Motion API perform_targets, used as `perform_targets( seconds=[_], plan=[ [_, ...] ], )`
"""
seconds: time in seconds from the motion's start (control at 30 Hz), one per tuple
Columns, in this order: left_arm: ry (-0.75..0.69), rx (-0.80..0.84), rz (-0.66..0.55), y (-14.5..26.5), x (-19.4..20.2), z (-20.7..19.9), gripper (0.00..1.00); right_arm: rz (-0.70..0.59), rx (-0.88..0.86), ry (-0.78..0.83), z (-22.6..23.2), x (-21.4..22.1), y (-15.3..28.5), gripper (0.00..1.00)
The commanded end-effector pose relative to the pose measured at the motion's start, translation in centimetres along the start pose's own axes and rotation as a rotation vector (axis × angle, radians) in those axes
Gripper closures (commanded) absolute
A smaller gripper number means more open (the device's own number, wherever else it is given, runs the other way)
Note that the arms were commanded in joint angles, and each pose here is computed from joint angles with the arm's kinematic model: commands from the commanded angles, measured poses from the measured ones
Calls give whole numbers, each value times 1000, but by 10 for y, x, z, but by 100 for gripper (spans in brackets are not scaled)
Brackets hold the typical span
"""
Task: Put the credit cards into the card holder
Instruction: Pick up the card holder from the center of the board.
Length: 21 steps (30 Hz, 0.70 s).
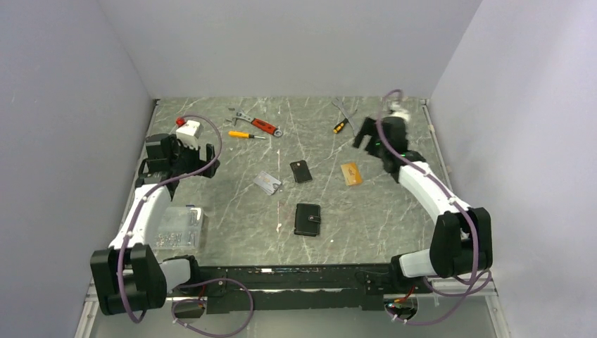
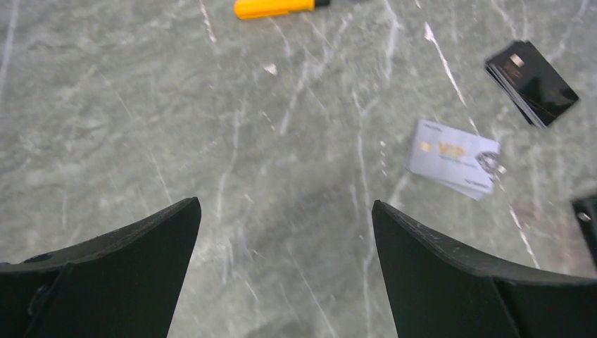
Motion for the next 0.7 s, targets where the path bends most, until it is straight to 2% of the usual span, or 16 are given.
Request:
perform_targets(
  seconds=[0.0,0.13,0.27,0.37,0.47,0.67],
  plan=[
    [23,86,26,32,-16,-36,1,112,40,226,55,50,35,2],
    [-29,154,25,44,-29,-68,1,164,-56,215,84,84,64,4],
    [8,275,69,43,-24,-104,1,232,-117,219,95,125,92,7],
    [26,363,100,37,-14,-134,1,293,-139,238,96,166,108,11],
    [105,454,183,29,7,-164,1,355,-137,244,91,202,120,16],
    [126,557,307,23,32,-205,1,433,-139,238,88,247,134,20]
  ],
)
Point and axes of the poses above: each gripper's point midway between its finger pads, its own y axis back along the fingers, its own z axis along the line the jaws close on, x = y × z, the point moved 1 cm from there along y, back along the fingers, and after that the axes turned 5 degrees about -y, right-handed, at the moved point
